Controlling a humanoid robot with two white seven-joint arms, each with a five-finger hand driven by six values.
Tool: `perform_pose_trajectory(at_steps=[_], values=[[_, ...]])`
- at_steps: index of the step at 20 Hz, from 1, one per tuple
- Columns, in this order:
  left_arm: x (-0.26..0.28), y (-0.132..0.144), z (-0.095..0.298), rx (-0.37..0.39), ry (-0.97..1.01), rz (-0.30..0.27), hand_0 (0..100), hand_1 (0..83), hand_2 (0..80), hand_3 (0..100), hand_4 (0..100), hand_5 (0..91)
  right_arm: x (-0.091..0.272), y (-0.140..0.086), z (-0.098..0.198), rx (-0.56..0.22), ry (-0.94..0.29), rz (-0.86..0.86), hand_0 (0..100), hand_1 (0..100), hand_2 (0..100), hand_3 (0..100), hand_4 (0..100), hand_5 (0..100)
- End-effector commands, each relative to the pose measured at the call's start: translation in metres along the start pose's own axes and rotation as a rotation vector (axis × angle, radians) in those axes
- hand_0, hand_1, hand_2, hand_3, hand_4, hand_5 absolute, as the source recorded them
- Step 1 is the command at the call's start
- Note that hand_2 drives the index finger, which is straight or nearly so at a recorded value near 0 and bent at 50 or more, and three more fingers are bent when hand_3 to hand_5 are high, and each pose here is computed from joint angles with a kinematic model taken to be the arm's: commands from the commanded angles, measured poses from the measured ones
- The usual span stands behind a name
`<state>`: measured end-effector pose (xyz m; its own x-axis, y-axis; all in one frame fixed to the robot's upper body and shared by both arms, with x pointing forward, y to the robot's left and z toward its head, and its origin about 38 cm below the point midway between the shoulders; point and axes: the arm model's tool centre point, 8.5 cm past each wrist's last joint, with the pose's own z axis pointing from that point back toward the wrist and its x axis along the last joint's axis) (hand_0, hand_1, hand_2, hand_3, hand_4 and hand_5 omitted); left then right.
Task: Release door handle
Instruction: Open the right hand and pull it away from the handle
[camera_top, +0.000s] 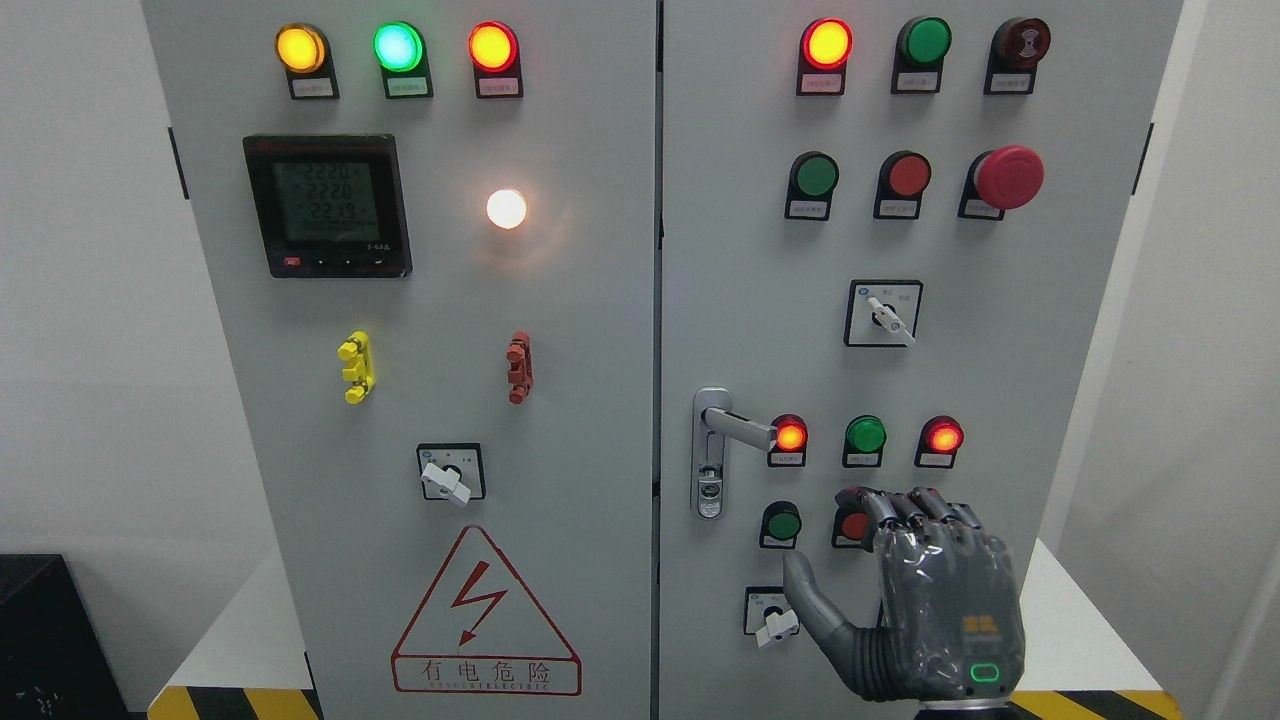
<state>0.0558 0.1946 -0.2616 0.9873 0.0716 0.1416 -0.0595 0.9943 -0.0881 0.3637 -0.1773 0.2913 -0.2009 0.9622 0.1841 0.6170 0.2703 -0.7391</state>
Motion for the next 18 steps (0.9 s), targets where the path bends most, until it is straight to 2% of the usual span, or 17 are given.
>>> perform_pose_trajectory(at_steps=[1,3,18], values=[[0.0068,-0.0008,-0.0007,-0.003,-0.018,-0.022,0,0.0,2.3,9,1,0.0,-0.0216,-0.0303,0.0060,-0.102,0.037,0.007,27,30,5,9,8,1],[0.0068,-0.0008,-0.0007,-0.003,-0.018,-0.022,0,0.0,2.3,9,1,0.0,-0.0235,-0.0325,0.0054,-0.119,0.039,0.007,28,29,0,0,0,0],[0.0068,-0.0008,-0.0007,-0.003,-0.018,-0.022,0,0.0,2.2,9,1,0.0,-0.0179,-0.0358,0.0042,-0.160,0.024,-0.048,29,27,0,0,0,0]])
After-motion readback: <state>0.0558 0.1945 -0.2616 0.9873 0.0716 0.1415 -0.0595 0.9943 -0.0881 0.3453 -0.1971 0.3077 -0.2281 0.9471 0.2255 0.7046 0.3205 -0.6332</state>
